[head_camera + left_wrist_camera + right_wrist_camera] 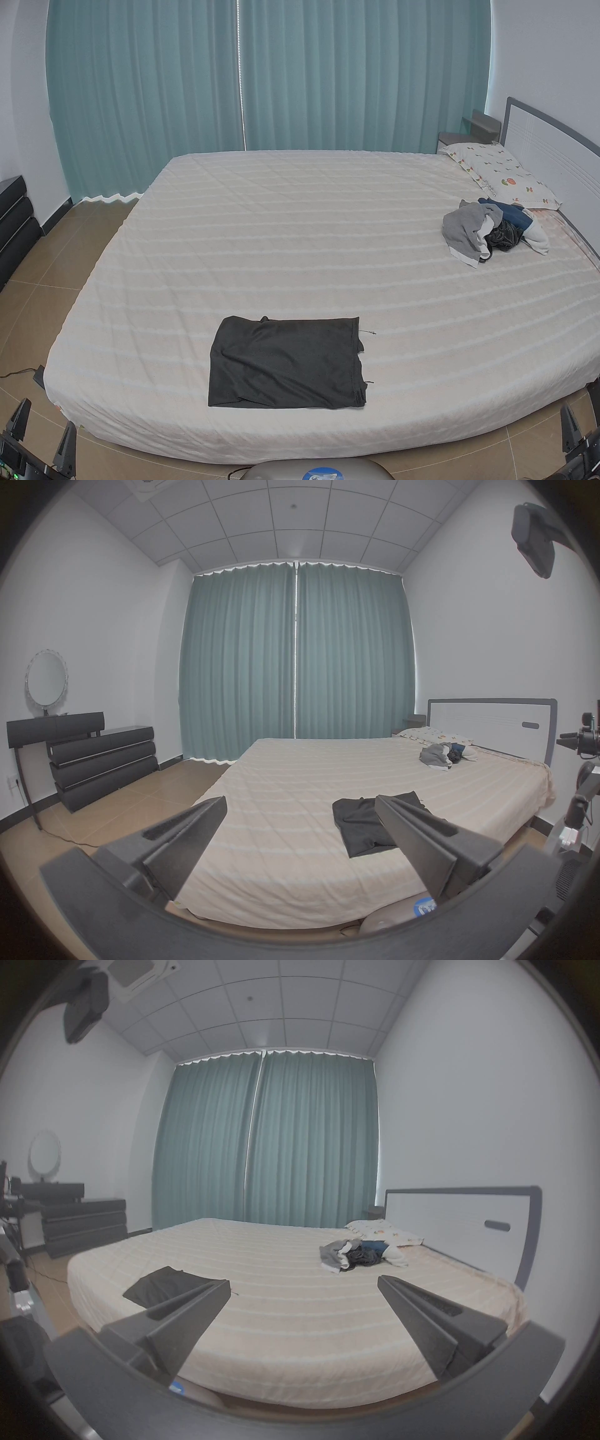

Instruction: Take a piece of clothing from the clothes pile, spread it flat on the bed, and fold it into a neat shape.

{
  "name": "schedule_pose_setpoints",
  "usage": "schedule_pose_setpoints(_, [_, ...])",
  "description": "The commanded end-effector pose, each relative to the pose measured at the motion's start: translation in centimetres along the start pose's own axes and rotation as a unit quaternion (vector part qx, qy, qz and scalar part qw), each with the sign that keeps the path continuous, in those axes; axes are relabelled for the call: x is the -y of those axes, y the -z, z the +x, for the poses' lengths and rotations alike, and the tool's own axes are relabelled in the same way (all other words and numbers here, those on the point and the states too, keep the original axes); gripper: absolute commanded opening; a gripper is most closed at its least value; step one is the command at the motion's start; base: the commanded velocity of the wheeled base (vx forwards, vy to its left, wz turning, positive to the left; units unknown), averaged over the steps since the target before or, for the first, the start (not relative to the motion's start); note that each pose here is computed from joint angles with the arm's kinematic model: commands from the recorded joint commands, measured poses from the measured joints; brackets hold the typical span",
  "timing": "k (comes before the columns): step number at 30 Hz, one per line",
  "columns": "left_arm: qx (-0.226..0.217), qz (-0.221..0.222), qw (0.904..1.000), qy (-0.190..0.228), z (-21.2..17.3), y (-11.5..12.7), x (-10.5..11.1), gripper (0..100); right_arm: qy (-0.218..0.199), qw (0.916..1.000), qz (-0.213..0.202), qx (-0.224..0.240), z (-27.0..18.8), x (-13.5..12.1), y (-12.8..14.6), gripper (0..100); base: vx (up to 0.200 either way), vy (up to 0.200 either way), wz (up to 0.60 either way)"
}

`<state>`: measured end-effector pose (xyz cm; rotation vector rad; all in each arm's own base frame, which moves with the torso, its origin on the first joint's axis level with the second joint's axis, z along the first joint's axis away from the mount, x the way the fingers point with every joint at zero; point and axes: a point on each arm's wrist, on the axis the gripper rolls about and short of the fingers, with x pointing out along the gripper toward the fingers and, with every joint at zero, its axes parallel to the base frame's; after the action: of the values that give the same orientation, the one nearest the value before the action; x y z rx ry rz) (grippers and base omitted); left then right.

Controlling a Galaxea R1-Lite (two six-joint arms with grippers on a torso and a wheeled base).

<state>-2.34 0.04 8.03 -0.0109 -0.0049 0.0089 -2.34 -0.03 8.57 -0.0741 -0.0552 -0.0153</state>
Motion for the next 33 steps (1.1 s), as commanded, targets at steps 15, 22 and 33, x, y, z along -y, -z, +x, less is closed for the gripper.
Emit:
schedule_pose_setpoints(15, [-0.009,0.012,0.9998,0.010,0.10,0.50,0.04,100,-0.017,0.9988,0.022,-0.041,-0.10,-0.15,1.03,100,0.000,0.000,0.00])
schedule_pose_setpoints(22, [-0.010,0.009,0.9999,0.008,0.12,0.49,0.03,100,-0.020,0.9986,0.029,-0.039,-0.11,-0.16,1.02,100,0.000,0.000,0.00])
schedule_pose_setpoints(33, [-0.010,0.009,0.9999,0.008,0.12,0.49,0.03,100,-0.024,0.9986,0.028,-0.038,-0.11,-0.16,1.01,100,0.000,0.000,0.00])
